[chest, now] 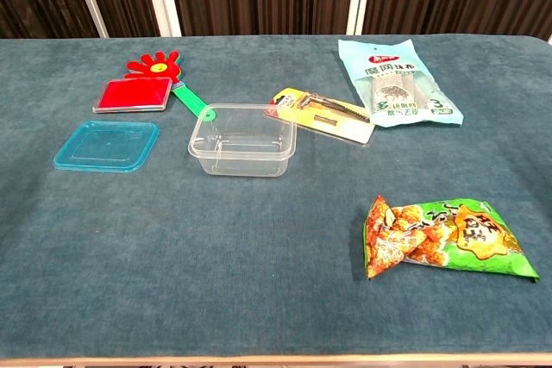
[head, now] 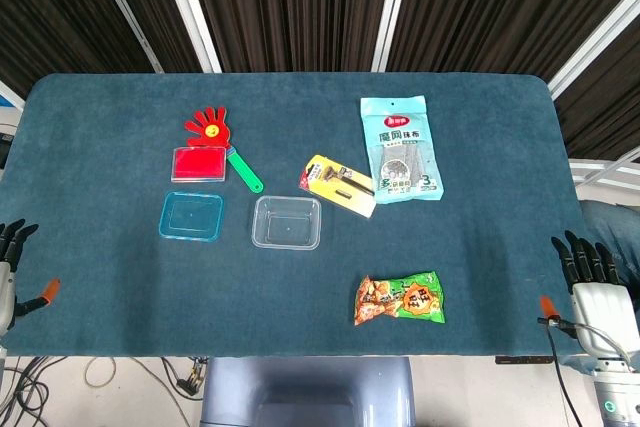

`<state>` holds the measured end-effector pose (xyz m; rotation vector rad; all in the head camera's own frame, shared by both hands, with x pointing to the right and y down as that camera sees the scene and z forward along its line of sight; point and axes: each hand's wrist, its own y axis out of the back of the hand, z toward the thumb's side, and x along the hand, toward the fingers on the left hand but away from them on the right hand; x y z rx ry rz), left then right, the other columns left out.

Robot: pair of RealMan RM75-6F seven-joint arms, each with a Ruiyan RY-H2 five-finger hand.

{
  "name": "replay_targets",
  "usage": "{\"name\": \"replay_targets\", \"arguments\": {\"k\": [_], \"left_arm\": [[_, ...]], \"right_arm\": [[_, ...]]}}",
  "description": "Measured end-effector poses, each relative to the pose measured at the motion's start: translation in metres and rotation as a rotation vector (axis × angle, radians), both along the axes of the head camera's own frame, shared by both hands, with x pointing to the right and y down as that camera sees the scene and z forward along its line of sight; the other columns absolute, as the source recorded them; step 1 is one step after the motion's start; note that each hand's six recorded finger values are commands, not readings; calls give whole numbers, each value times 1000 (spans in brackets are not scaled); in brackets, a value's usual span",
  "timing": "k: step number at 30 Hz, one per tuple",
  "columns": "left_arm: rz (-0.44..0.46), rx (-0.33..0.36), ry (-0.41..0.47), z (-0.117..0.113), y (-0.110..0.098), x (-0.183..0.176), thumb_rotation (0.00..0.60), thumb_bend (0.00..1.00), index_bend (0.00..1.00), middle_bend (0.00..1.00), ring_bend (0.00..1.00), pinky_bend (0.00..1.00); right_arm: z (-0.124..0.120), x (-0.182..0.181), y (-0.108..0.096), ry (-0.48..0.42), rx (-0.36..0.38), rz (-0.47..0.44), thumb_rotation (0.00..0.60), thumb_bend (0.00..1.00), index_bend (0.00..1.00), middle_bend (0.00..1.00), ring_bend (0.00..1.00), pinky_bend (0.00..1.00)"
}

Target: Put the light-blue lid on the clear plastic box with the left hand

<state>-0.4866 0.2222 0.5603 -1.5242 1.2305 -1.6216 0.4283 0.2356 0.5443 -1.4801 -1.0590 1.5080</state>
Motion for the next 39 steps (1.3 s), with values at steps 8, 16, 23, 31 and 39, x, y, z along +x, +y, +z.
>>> {"name": "replay_targets", "arguments": {"k": [8, 16, 23, 31, 39], "left_arm": [[2, -2, -1, 0, -1, 0, 600, 257, 153, 61, 0, 10], [-9, -3, -10, 1, -2, -5, 600, 245, 132, 59, 0, 10], [-8, 3, -7, -2, -2, -7, 600, 196, 119, 58, 0, 10], [-17, 4, -14, 4, -9, -11, 600, 192, 102, 49, 0, 10], [89, -73, -22, 21, -39, -1, 600, 169, 77, 45, 0, 10]], "right_arm": [[-2, 1, 0, 4, 3, 5, 600, 353, 15, 14, 0, 0], [-3, -3, -2, -17, 8, -4, 600, 353, 15, 14, 0, 0], [-3, -5, -2, -15, 3, -9, 600, 353, 15, 14, 0, 0], [-4, -3, -2, -19, 8, -1, 600, 352, 15, 14, 0, 0], [-8, 3, 0, -22, 15, 27, 600, 353, 15, 14, 0, 0]]}}
